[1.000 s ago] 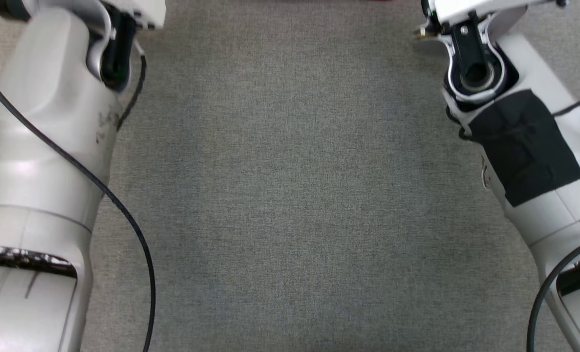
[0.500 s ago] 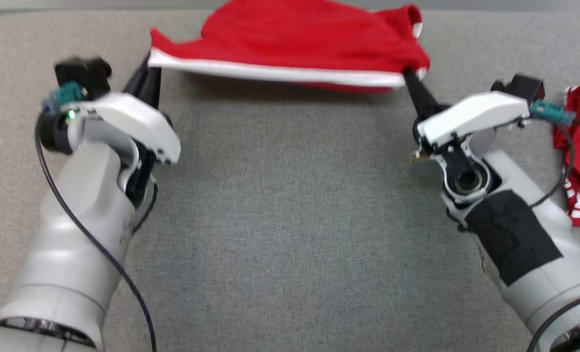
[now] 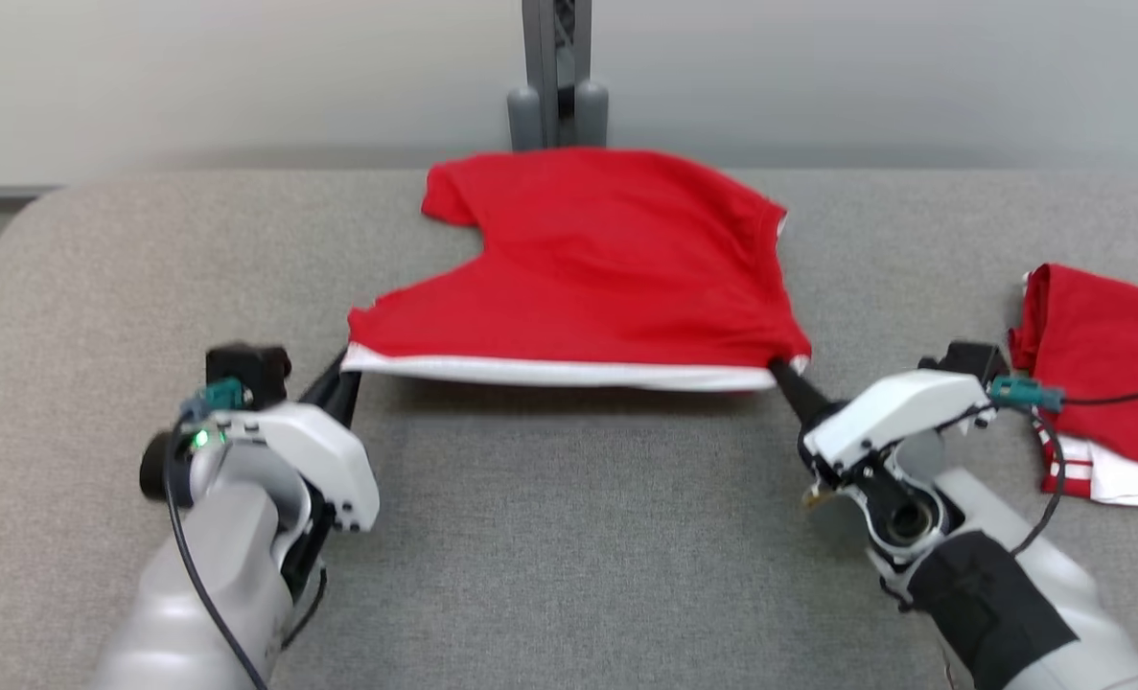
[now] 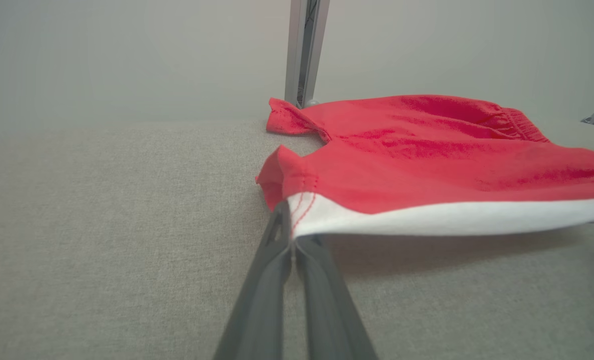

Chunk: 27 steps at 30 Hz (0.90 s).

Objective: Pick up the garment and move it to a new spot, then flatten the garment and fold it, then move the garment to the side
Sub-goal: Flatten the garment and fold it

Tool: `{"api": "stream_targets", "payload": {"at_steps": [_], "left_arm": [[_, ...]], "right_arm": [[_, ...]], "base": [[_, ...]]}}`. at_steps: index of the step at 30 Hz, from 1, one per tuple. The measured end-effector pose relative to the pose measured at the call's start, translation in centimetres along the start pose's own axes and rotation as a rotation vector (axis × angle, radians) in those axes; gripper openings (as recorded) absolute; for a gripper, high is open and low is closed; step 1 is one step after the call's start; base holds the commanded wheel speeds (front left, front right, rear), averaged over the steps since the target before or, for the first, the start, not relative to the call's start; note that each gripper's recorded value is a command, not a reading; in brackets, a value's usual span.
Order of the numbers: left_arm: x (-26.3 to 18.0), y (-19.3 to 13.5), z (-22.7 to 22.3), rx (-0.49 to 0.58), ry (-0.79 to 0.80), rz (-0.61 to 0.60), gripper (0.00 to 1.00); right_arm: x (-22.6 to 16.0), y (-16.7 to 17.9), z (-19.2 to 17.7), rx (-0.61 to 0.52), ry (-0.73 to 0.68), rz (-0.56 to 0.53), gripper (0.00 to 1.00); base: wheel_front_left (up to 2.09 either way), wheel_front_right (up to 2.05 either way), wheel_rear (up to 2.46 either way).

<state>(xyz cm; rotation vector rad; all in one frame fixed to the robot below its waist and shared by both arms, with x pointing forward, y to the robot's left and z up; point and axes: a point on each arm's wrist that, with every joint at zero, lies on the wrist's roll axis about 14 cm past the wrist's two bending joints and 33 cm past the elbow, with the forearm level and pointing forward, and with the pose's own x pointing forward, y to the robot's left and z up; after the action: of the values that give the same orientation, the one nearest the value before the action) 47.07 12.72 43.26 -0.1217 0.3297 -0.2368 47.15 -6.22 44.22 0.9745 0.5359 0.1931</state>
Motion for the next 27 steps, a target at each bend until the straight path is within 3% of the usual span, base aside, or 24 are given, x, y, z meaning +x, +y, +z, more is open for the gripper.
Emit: {"api": "stream_targets", "payload": {"at_steps": [8, 27], "left_arm": [[-4.3, -0.2, -2.9, -0.039, 0.036, 0.021, 0.0], [-10.3, 0.9, -5.5, -0.223, -0.03, 0.099, 0.0]], "right_arm": [[-3.4, -0.7, -3.0, -0.05, 0.068, -0.01, 0.0], [-7.0, -2.0, -7.9, -0.125, 0.215, -0.001, 0.0]], "base": [[0.0, 0.0, 0.0], [0.0, 0.0, 0.0]]}}
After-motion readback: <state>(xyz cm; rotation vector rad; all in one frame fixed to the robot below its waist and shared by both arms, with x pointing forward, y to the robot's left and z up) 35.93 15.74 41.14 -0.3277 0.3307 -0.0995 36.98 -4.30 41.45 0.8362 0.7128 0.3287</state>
